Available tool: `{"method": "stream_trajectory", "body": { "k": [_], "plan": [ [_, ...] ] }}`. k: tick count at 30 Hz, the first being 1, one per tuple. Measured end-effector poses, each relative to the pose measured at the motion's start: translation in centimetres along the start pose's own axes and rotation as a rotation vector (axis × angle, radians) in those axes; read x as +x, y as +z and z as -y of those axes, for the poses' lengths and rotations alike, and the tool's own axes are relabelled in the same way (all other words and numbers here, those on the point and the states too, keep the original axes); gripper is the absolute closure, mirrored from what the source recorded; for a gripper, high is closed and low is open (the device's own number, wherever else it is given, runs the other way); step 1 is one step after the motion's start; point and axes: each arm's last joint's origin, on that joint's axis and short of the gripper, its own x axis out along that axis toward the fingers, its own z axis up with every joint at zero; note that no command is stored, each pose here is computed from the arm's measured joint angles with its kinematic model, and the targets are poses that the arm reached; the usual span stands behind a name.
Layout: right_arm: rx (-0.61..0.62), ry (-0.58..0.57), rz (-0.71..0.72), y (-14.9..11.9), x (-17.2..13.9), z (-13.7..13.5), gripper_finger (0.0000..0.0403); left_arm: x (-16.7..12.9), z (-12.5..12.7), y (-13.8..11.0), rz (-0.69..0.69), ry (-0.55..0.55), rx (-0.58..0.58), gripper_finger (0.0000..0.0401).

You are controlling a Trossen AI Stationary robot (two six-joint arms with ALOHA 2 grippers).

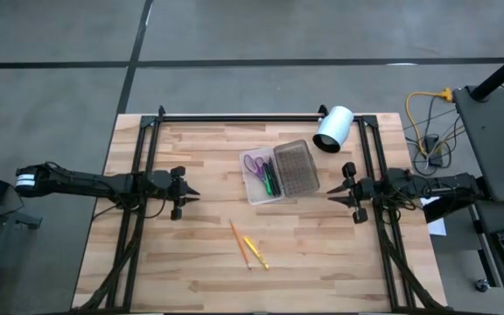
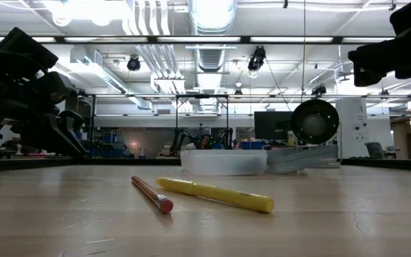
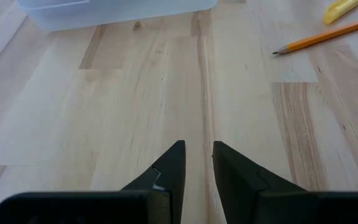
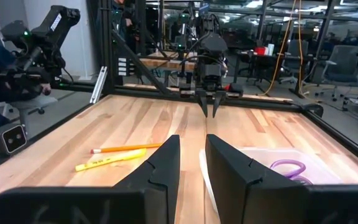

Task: Pick & place school supplies into a supply box
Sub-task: Put the yellow pen into the supply box

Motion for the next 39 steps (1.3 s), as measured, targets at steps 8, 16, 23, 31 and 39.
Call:
{"method": "stream_trajectory", "body": {
  "k": [8, 16, 23, 31, 39],
  "plan": [
    [0.000, 0.000, 0.000, 0.0, 0.0, 0.0, 0.0335, -0.1, -0.1, 1.1, 0.114, 0.009, -0.002, 0.0335],
    [0.000, 0.000, 0.000, 0.0, 0.0, 0.0, 0.0335, -0.7, -0.3, 3.5, 0.373, 0.008, -0.100, 0.0335],
    [0.000, 0.000, 0.000, 0.0, 0.0, 0.0, 0.0335, -1.1, -0.3, 4.8, 0.458, 0.006, -0.115, 0.0335],
    [0.000, 0.000, 0.000, 0.0, 0.0, 0.0, 0.0335, -1.7, 0.0, 7.0, 0.469, -0.156, -0.081, 0.0335],
    [0.000, 0.000, 0.000, 0.0, 0.0, 0.0, 0.0335, -3.1, -0.1, 9.9, 0.268, -0.176, -0.044, 0.0335]
  ]
}}
